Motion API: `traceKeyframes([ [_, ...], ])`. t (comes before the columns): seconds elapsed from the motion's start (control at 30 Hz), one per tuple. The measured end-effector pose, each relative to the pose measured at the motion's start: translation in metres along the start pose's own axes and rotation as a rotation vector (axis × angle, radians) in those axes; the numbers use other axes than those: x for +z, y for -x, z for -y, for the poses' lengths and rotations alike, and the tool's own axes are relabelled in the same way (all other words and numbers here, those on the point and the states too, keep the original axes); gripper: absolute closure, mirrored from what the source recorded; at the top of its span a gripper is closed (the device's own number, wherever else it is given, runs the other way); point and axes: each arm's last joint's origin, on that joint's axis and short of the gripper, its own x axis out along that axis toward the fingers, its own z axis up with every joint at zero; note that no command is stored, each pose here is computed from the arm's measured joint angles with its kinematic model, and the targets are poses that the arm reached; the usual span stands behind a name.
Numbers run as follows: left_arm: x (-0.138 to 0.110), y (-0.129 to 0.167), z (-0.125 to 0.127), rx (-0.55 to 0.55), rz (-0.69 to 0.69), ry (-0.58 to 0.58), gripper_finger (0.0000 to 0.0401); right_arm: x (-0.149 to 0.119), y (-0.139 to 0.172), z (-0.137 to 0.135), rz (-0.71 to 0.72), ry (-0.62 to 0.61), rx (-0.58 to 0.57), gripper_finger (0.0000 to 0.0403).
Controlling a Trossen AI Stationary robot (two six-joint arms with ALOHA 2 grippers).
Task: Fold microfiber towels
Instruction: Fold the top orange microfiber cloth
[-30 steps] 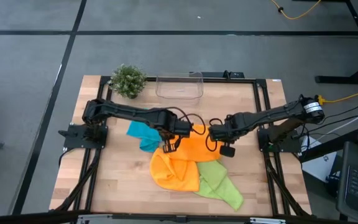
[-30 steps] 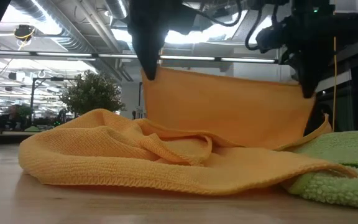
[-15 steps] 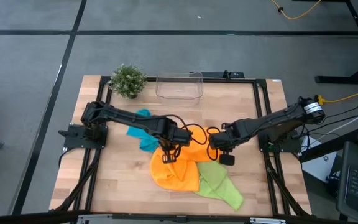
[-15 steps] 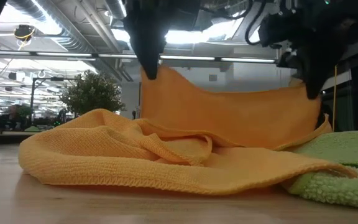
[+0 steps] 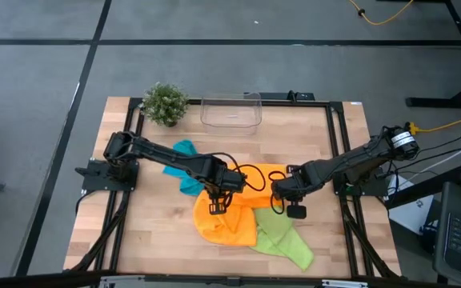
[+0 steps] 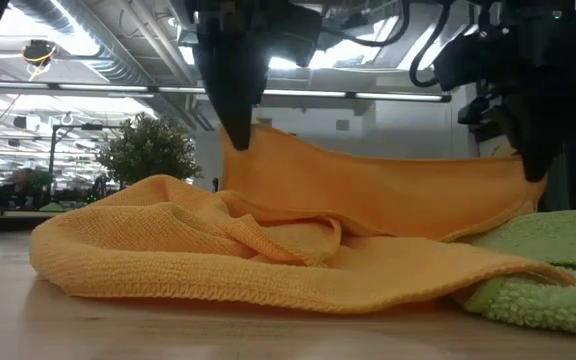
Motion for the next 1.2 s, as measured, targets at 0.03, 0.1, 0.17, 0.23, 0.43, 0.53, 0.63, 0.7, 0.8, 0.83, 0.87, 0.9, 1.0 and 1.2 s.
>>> traceKeyframes([
  [0.03, -0.001, -0.003, 0.000, 0.001, -0.004, 0.000, 0.0401, 0.000, 0.000, 0.000, 0.001, 0.006, 0.000, 0.0402],
  [0.1, -0.002, -0.006, 0.000, 0.001, -0.006, 0.001, 0.0401, 0.001, 0.000, 0.000, 0.011, 0.031, -0.008, 0.0402],
  [0.17, -0.003, -0.009, -0.001, 0.002, -0.008, 0.002, 0.0401, 0.002, 0.000, 0.000, 0.030, 0.049, -0.017, 0.0402],
  [0.23, -0.007, -0.013, -0.001, 0.007, -0.022, -0.001, 0.0401, 0.003, 0.000, 0.000, 0.038, 0.050, -0.015, 0.0402],
  [0.43, -0.012, -0.021, 0.002, 0.003, -0.035, -0.007, 0.0401, 0.004, 0.000, -0.002, 0.044, 0.054, 0.017, 0.0402],
  [0.53, -0.013, -0.022, 0.006, -0.001, -0.031, -0.017, 0.0401, 0.004, -0.001, -0.003, 0.033, 0.053, 0.037, 0.0402],
  [0.63, -0.014, -0.022, 0.010, -0.005, -0.026, -0.028, 0.0401, 0.006, -0.001, -0.004, 0.040, 0.055, 0.068, 0.0402],
  [0.7, -0.015, -0.022, 0.012, -0.006, -0.026, -0.016, 0.0400, 0.007, -0.002, -0.005, 0.036, 0.048, 0.098, 0.0399],
  [0.8, -0.014, -0.022, 0.009, -0.038, -0.039, 0.027, 0.0383, 0.006, -0.002, -0.005, 0.030, 0.015, 0.103, 0.0373],
  [0.83, -0.013, -0.022, 0.008, -0.048, -0.043, 0.048, 0.0374, 0.006, -0.002, -0.005, 0.028, 0.004, 0.103, 0.0360],
  [0.87, -0.013, -0.022, 0.006, -0.057, -0.047, 0.066, 0.0363, 0.006, -0.002, -0.005, 0.028, 0.000, 0.103, 0.0347],
  [0.9, -0.012, -0.022, 0.005, -0.064, -0.050, 0.082, 0.0352, 0.006, -0.002, -0.005, 0.028, -0.003, 0.104, 0.0334],
  [1.0, -0.011, -0.022, 0.003, -0.079, -0.057, 0.103, 0.0317, 0.006, -0.002, -0.005, 0.024, -0.024, 0.106, 0.0296],
  [1.2, -0.008, -0.005, 0.001, -0.139, -0.097, 0.118, 0.0277, -0.003, -0.001, -0.004, -0.103, -0.091, 0.173, 0.0242],
])
